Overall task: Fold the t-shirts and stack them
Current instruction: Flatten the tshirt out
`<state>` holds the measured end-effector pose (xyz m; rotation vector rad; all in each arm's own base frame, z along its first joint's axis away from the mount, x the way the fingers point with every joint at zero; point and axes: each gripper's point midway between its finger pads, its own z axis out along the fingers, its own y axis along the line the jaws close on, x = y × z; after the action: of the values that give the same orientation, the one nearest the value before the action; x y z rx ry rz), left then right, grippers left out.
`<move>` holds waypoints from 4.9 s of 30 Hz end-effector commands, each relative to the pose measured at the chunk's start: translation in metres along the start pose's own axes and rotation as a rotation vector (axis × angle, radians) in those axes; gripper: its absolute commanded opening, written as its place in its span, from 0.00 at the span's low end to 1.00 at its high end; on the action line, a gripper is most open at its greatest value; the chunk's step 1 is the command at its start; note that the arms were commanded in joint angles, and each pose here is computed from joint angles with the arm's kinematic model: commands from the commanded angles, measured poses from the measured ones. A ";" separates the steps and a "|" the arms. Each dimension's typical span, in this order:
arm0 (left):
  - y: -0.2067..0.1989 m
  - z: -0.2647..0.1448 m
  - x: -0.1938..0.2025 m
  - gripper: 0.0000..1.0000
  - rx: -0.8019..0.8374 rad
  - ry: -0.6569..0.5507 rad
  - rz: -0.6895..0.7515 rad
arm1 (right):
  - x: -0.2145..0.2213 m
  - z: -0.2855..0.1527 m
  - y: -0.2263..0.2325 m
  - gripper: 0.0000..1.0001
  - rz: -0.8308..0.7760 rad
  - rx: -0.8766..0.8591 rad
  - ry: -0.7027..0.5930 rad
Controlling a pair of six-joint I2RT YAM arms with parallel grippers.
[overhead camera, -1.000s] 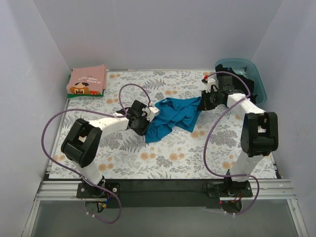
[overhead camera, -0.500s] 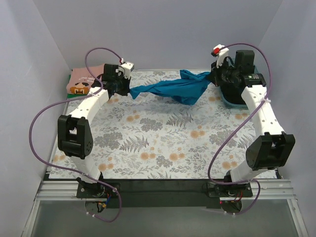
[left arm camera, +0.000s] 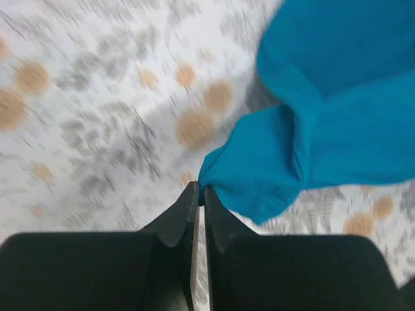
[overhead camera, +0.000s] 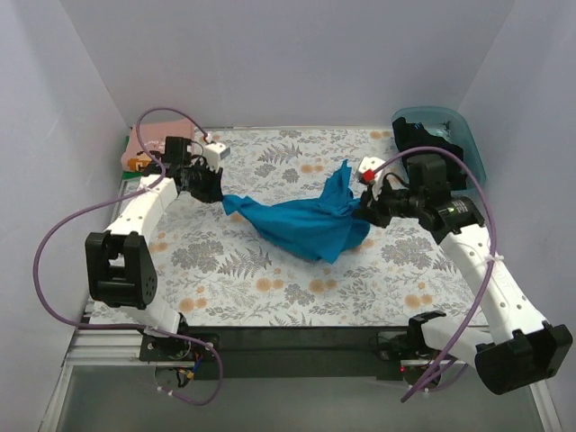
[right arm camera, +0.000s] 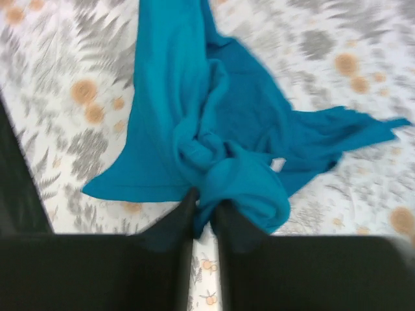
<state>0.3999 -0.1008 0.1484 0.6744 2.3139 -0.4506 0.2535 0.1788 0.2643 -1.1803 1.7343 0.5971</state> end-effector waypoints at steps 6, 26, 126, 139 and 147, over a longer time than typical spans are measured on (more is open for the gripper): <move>0.002 -0.026 0.103 0.00 -0.003 0.196 0.046 | 0.084 0.015 0.132 0.79 0.068 -0.535 0.166; 0.060 0.013 0.096 0.00 -0.100 0.276 -0.166 | 0.102 0.147 0.023 0.90 0.232 -0.180 0.394; 0.072 0.012 0.036 0.00 -0.139 0.157 -0.371 | 0.192 0.172 0.182 0.45 0.011 -0.601 0.753; 0.116 0.037 0.000 0.51 -0.149 0.091 -0.394 | 0.114 0.118 0.251 0.59 -0.083 -0.863 0.578; 0.073 0.003 0.036 0.51 -0.110 0.115 -0.353 | 0.073 0.138 0.187 0.54 0.065 -0.714 0.459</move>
<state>0.4357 -0.0255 0.0662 0.1596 2.6665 -0.4459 0.1127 0.3357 0.1078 -1.9784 1.9550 1.0923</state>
